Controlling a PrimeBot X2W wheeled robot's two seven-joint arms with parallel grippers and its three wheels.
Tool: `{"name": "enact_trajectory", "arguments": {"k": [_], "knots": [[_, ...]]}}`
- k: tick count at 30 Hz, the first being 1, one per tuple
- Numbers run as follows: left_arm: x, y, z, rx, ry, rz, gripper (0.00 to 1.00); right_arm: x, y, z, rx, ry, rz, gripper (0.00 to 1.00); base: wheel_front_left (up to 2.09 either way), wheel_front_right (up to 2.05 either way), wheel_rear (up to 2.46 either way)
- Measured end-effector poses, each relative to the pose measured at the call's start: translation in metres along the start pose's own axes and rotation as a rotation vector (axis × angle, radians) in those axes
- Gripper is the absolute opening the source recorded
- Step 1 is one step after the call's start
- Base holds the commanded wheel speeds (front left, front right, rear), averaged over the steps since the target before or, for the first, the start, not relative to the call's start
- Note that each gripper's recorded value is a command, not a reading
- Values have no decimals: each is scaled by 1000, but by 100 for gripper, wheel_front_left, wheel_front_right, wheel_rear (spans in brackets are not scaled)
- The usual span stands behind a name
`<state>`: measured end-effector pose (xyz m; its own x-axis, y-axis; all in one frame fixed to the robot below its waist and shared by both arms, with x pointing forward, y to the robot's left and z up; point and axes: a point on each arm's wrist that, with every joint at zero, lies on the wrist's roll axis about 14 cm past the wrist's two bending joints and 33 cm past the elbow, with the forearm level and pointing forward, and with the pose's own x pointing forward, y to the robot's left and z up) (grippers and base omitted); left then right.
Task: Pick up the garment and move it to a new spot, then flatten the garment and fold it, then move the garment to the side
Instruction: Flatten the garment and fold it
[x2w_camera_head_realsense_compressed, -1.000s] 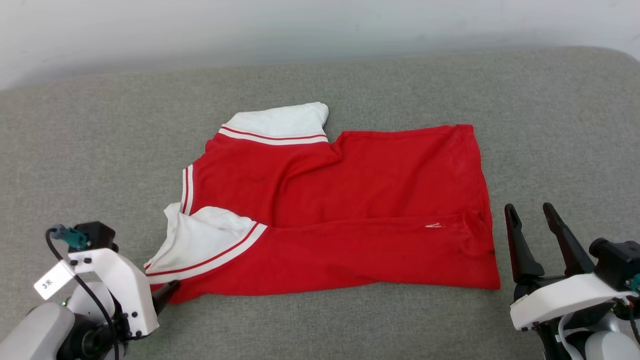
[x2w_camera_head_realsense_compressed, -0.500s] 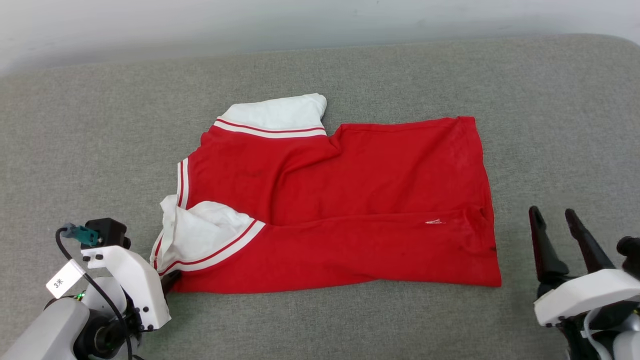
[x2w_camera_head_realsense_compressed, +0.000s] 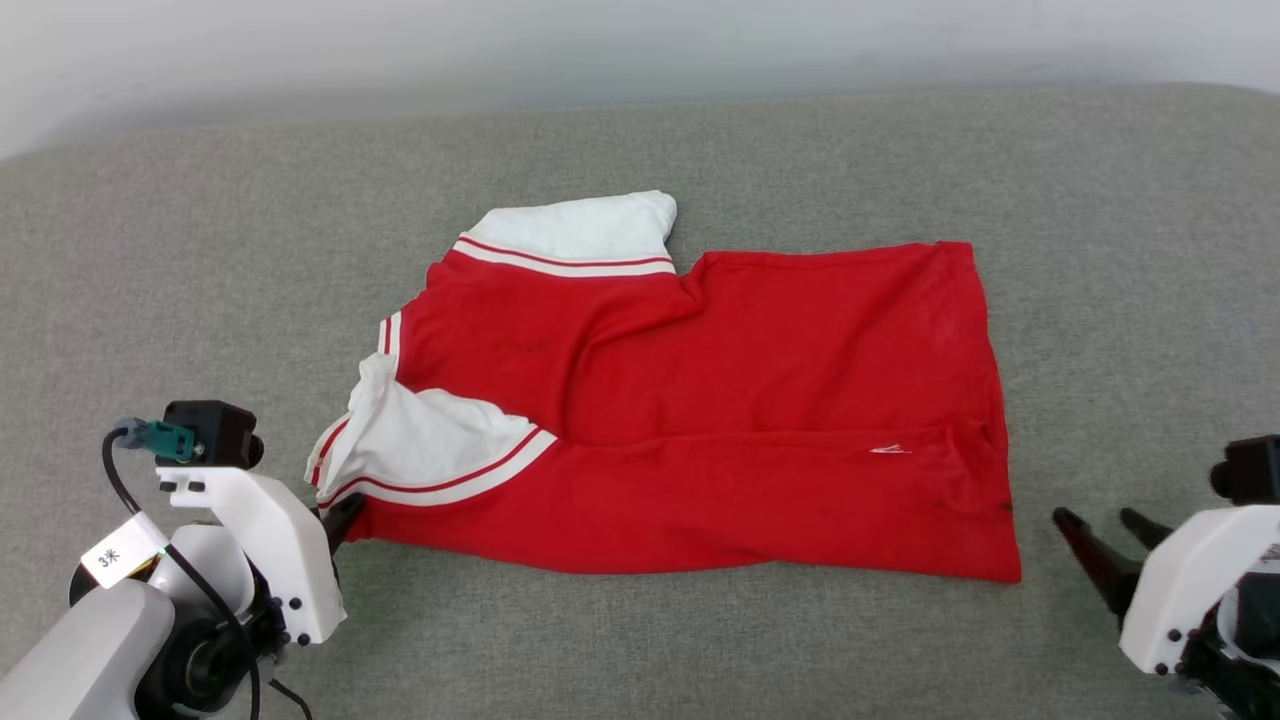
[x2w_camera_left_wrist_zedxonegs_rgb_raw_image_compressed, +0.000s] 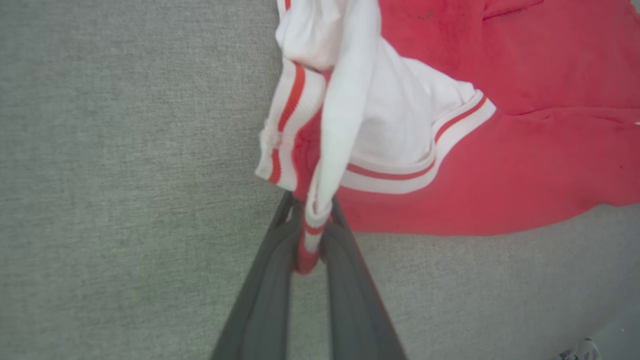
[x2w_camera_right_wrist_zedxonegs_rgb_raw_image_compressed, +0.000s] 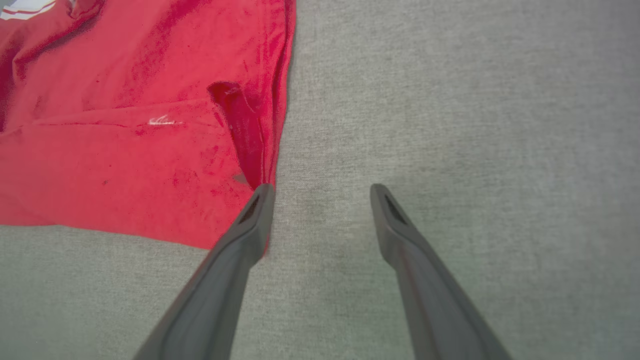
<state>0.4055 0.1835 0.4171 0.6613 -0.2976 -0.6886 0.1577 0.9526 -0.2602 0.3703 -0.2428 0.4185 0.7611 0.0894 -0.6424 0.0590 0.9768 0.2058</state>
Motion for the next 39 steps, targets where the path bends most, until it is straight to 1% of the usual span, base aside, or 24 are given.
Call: {"name": "enact_trajectory", "arguments": {"k": [3, 8, 16, 17, 18, 19, 23, 31, 35, 39], "knots": [[-2, -3, 4, 10, -16, -6, 0, 6, 16, -8, -27, 90, 46, 100, 0, 0, 0], [-2, -8, 5, 18, -24, -12, 0, 22, 41, -17, -68, 179, 107, 100, 0, 0, 0], [3, -5, -2, 4, -7, -8, 0, 43, 54, -52, -61, 322, 140, 100, 0, 0, 0], [4, -4, -3, 1, -4, -6, 0, 44, 55, -54, -58, 334, 145, 90, 0, 0, 0], [4, -4, -4, 0, -4, -6, 0, 46, 57, -55, -59, 340, 150, 42, 0, 0, 0], [4, -4, -4, -2, -7, -6, 0, 46, 57, -56, -59, 344, 152, 0, 0, 0, 0], [2, -5, -3, 0, -20, -5, 0, 46, 60, -54, -55, 335, 165, 0, 0, 0, 0], [-15, -10, -3, 18, -61, 3, 0, 33, 54, -32, -94, 242, 156, 0, 0, 0, 0], [-31, -11, -13, 11, -65, 16, 0, 18, 55, -29, -116, 219, 162, 0, 0, 0, 0], [-48, -10, -33, -14, -41, 35, 0, 1, 54, -36, -121, 213, 165, 0, 0, 0, 0]]}}
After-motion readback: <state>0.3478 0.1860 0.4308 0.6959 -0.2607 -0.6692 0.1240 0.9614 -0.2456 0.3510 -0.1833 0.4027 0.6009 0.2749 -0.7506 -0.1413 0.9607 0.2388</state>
